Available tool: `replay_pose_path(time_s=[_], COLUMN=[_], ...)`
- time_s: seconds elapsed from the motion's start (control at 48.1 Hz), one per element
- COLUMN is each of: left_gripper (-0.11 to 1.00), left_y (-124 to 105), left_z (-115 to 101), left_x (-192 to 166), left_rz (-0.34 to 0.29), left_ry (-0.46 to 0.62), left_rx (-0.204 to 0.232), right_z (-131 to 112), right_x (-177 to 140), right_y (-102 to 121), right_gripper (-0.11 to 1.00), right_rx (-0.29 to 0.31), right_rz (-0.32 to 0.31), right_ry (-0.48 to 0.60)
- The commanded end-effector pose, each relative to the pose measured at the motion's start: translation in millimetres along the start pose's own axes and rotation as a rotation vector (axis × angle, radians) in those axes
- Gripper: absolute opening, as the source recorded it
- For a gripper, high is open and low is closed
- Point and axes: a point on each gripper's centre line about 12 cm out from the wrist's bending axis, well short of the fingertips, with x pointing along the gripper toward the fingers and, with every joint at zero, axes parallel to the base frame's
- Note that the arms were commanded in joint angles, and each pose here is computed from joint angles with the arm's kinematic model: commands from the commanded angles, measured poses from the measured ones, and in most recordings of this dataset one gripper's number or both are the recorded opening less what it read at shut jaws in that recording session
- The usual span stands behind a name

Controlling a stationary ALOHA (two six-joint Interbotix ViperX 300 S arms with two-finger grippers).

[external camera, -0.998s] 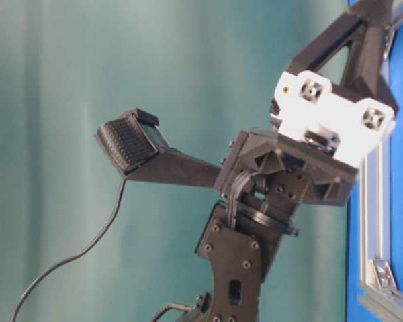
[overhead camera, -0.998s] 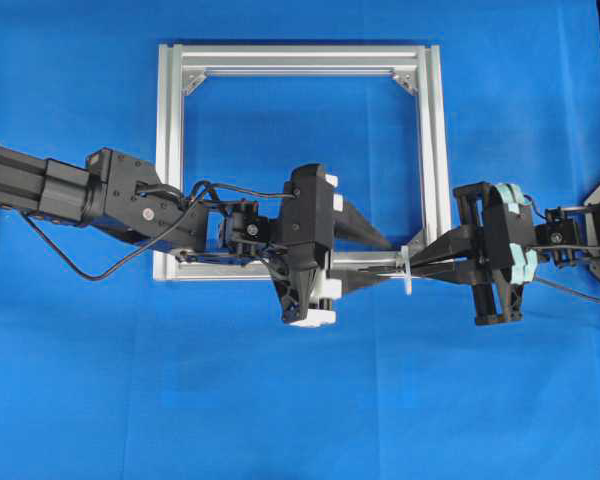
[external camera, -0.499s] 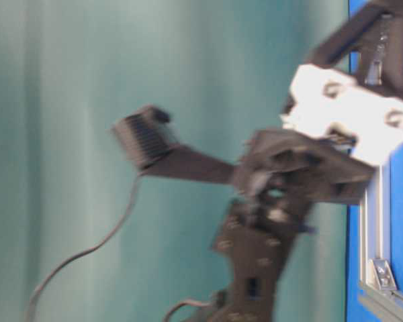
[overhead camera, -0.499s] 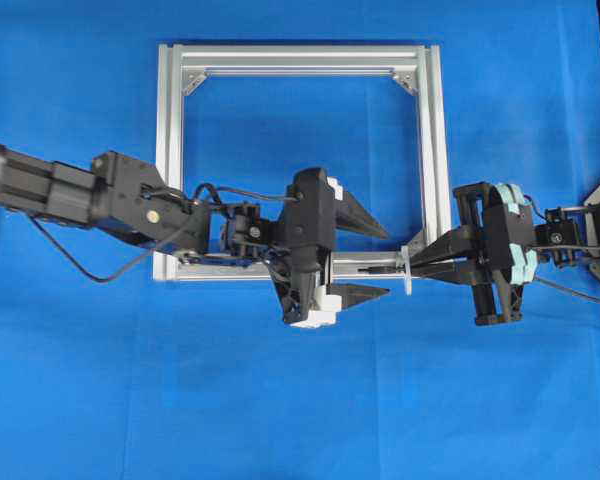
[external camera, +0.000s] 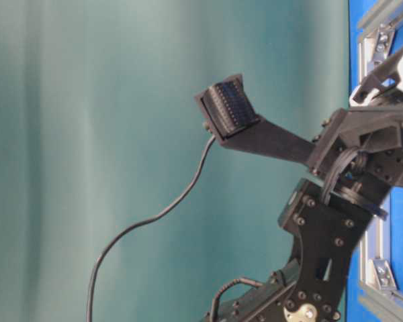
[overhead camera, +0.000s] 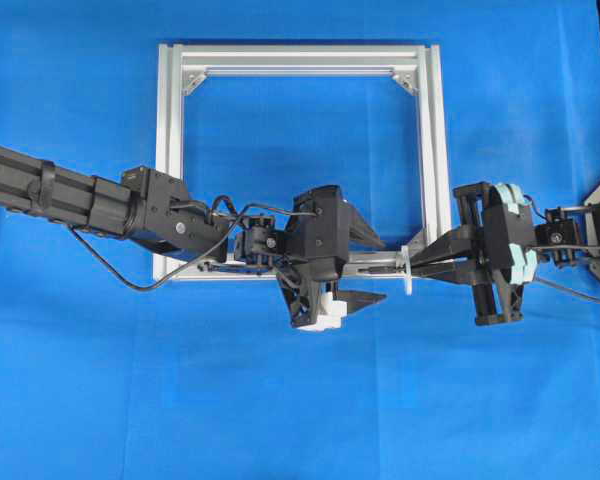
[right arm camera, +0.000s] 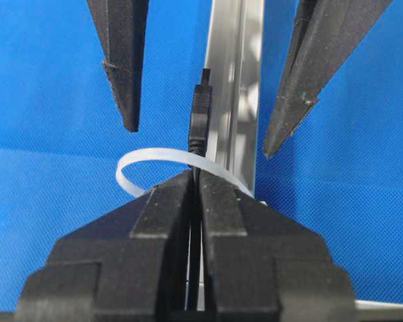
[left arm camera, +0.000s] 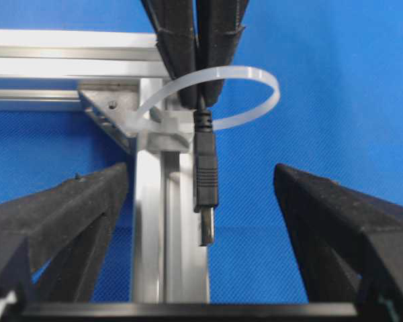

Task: Insert the wire through the string loop located on the right side.
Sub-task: 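Close the left gripper on the USB plug past the loop, then open the right gripper and pull the cable leftward with the left gripper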

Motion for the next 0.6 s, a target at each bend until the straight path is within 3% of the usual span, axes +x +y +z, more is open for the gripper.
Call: replay_pose_path(time_s=[0.0, 0.582], left_gripper=[0.85, 0.85], left_y=[-0.1, -1.6], left_z=[18.2, 17.3], left_x=[-2.5, -2.7], left_rz=[-0.002, -0.004], left_ry=[-0.046, -0.043], left_rx=[-0.001, 0.0], right_z=[7.3, 7.2], right_x=[1.2, 1.2], right_y=[1.7, 1.6], right_gripper=[-0.04, -0.04], right_rx=[-0.003, -0.003], right_rz=[0.006, 0.006], right_ry=[-0.025, -0.024])
